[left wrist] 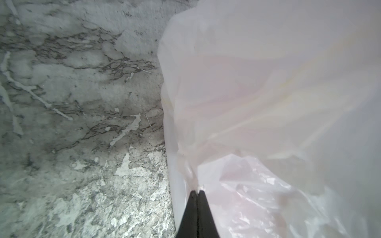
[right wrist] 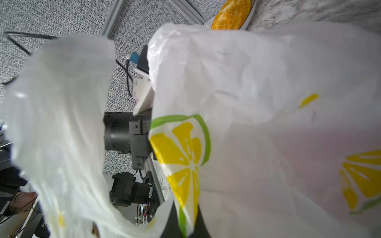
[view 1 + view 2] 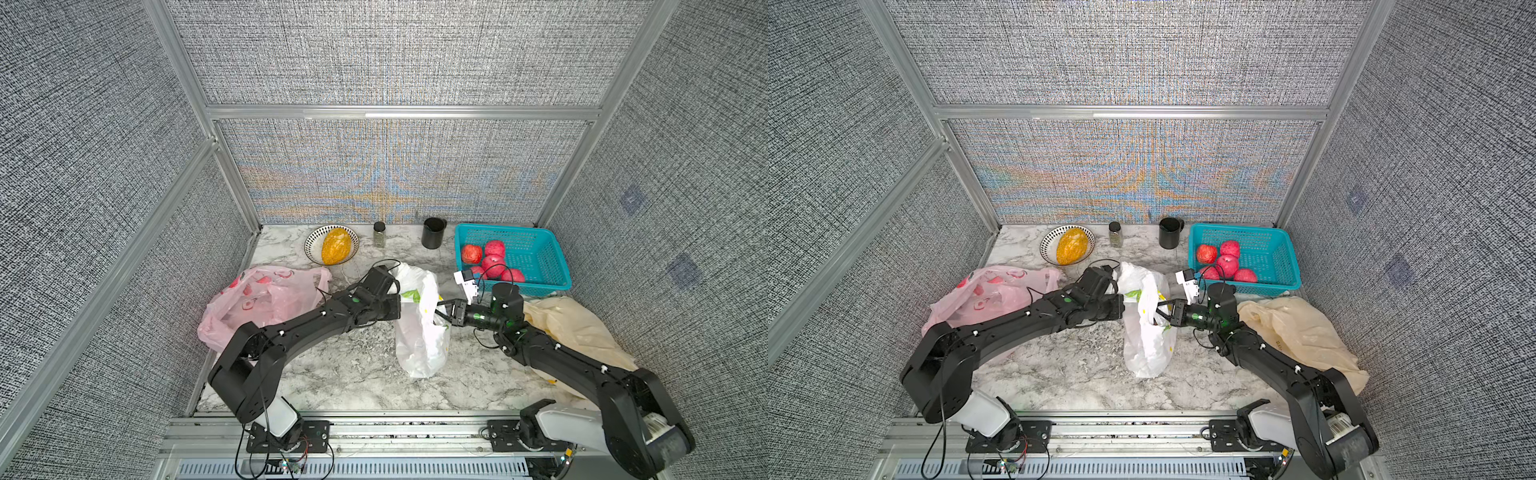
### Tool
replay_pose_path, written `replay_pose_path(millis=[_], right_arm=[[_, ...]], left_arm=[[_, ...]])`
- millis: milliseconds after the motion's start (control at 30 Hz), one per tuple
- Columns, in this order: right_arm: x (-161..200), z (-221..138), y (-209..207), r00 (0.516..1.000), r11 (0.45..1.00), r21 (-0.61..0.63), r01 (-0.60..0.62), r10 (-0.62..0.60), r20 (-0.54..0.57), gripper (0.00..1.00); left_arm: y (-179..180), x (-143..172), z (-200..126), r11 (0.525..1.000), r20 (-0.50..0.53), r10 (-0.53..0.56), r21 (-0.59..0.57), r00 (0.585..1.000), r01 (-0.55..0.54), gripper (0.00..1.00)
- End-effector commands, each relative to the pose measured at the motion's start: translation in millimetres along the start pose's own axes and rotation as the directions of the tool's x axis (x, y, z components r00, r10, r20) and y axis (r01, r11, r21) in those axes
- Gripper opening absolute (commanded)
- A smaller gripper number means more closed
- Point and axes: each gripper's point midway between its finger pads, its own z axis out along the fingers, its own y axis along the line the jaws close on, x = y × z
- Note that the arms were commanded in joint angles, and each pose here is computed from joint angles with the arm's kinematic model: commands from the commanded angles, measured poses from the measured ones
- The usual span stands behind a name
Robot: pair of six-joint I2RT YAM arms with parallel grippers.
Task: Untie the knot of a plastic bag & take out the apple
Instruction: Adjust the plastic bag at the center of the board.
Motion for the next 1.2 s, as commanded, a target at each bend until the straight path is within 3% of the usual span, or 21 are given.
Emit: replay_pose_path(millis=[0, 333, 500, 567, 633, 667, 800, 933, 1000, 1167], right_arm=[[10.6, -9.7, -44.4, 0.999, 0.977, 0.212, -0.026, 0.035, -0.037, 0.0], [0.8, -46.5, -97.5, 0.998, 0.871, 0.488, -0.064, 0.058, 0.026, 0.0], [10.2, -46.4, -108.6, 0.997, 0.86, 0.505, -0.077, 0.076, 0.022, 0.0], [11.1, -41.0, -103.2, 0.997, 0.882, 0.466, -0.077, 0.077, 0.019, 0.0], [10.2, -32.5, -92.7, 0.998, 0.906, 0.419, -0.06, 0.067, 0.0, 0.0], [9.0, -28.5, -86.3, 0.998, 0.916, 0.398, -0.05, 0.057, -0.006, 0.0], [1.3, -17.5, -66.0, 0.998, 0.945, 0.322, -0.056, 0.056, 0.01, 0.0], [-8.9, -17.3, -54.1, 0.996, 0.957, 0.279, -0.078, 0.065, 0.056, 0.0], [-16.4, -17.8, -48.6, 0.995, 0.961, 0.263, -0.083, 0.064, 0.082, 0.0], [-4.4, -6.8, -42.8, 0.995, 0.966, 0.243, -0.09, 0.079, 0.057, 0.0]], left_arm=[[34.7, 7.5, -9.8, 0.994, -0.006, -0.022, -0.106, 1.0, 0.021, 0.0], [76.7, 15.8, -41.5, 0.99, 0.023, -0.088, -0.11, 0.996, 0.09, 0.0], [56.7, 10.7, -45.4, 1.0, 0.004, -0.008, 0.003, 1.0, 0.008, 0.01], [37.9, 7.4, -43.7, 0.996, -0.02, 0.038, 0.08, 0.999, -0.037, 0.15], [16.5, 2.2, -42.4, 0.987, -0.008, 0.069, 0.147, 0.998, -0.067, 0.55], [7.9, 0.5, -42.4, 0.983, 0.006, 0.084, 0.165, 0.996, -0.084, 0.63], [-18.5, -1.8, -47.5, 0.97, 0.053, 0.091, 0.22, 0.994, -0.1, 0.69], [-21.9, -2.1, -63.7, 0.968, 0.106, 0.038, 0.243, 0.994, -0.063, 0.71], [-20.0, -3.6, -73.8, 0.97, 0.136, 0.016, 0.238, 0.991, -0.048, 0.81], [-38.5, -32.9, -98.8, 0.956, 0.248, -0.013, 0.287, 0.969, -0.06, 0.84]])
